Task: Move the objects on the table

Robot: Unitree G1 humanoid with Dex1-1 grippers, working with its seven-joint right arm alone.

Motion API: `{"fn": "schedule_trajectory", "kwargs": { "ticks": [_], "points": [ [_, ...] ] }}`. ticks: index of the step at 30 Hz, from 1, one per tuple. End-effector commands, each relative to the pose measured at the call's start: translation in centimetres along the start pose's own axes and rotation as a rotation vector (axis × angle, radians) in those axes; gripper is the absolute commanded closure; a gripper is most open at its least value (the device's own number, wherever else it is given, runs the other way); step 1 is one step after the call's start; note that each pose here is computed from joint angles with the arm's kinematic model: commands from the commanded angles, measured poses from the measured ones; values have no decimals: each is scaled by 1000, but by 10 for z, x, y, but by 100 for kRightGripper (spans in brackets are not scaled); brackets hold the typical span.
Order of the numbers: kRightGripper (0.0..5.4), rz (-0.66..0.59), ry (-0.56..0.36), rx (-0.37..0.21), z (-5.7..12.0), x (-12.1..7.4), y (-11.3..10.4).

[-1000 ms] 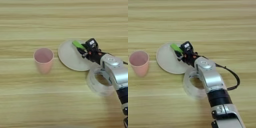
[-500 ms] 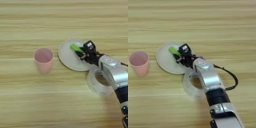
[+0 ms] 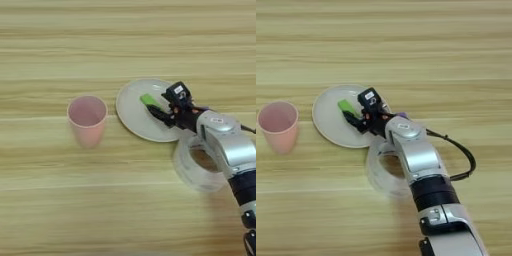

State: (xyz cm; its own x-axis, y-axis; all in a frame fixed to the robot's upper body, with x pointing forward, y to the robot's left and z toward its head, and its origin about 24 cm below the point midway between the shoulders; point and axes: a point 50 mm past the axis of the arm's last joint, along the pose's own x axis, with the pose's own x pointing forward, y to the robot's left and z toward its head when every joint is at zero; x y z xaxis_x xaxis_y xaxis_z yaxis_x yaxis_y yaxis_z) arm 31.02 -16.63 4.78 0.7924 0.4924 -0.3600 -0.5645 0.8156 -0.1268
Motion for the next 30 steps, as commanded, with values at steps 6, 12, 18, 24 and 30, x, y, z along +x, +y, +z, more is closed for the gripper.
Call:
{"fn": "schedule_trajectory", "kwargs": {
  "ticks": [6, 12, 18, 24, 30],
  "points": [
    [110, -211, -329, -70, 80, -36, -45],
    [44, -290, -352, -101, 81, -69, -57],
    [3, -297, -277, -160, 64, -123, -57],
    [3, -264, -173, -191, 48, -159, -44],
    [3, -191, -120, -123, 34, -176, -31]
  ]
}}
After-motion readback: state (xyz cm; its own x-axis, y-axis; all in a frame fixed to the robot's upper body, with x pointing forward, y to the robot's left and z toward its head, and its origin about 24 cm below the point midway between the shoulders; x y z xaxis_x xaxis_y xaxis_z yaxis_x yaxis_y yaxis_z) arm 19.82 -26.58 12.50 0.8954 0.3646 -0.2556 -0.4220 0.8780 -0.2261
